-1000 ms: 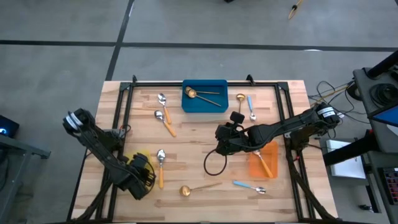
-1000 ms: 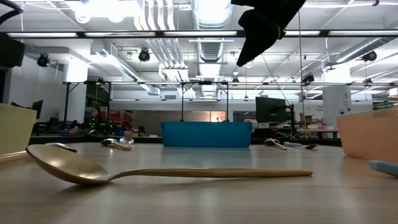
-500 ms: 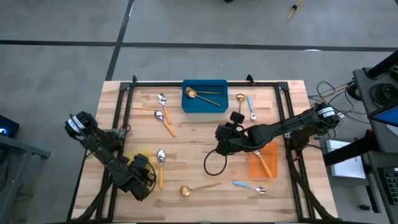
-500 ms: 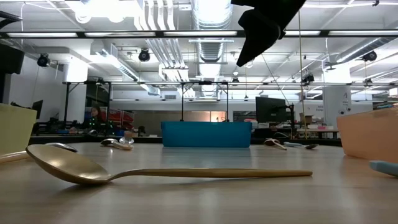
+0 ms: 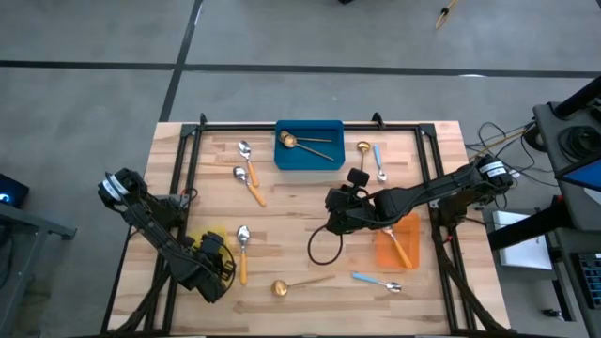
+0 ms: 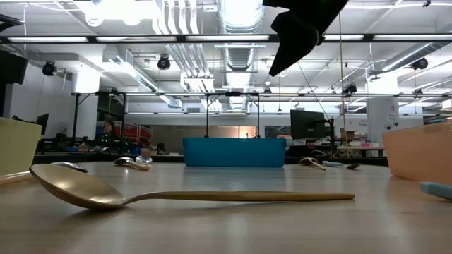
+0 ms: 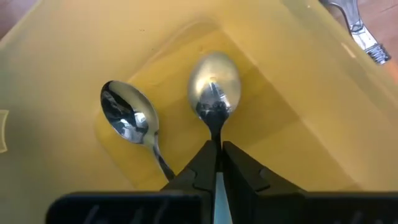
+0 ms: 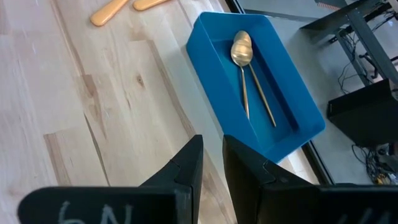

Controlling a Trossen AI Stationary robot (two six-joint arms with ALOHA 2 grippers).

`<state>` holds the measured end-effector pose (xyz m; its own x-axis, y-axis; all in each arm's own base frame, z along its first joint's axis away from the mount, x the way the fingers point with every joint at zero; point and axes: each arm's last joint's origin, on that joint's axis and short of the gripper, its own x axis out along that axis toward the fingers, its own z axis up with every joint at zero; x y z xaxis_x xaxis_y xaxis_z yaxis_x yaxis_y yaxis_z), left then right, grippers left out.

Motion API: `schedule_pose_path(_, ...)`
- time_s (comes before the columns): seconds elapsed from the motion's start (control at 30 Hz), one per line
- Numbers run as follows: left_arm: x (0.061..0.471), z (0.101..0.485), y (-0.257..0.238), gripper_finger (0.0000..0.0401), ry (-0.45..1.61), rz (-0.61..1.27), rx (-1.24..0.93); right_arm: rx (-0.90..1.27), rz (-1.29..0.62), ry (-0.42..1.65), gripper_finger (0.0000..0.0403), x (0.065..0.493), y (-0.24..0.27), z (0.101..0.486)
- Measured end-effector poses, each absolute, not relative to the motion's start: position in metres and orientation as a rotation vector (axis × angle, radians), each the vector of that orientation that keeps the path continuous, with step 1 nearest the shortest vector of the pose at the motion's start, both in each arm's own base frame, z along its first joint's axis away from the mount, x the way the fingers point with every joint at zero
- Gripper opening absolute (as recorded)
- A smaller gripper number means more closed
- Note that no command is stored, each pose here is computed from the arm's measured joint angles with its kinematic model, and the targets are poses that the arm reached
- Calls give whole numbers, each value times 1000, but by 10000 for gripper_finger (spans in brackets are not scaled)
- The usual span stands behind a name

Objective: Sort silverware by color (type)
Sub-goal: Put the blue spoon into the yellow bin

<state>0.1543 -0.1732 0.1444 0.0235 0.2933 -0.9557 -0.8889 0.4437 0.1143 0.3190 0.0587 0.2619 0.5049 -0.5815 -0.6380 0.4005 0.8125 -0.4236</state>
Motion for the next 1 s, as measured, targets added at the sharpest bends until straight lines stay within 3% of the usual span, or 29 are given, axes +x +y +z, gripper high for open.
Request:
schedule_pose_path(0.83,157,178,-178,0,1249,935,-640,-234,-599,857,54,319,59,261)
schedule_pose_path(1.0,154,177,-179,24,1271,929,-635,-234,-599,857,54,319,59,261)
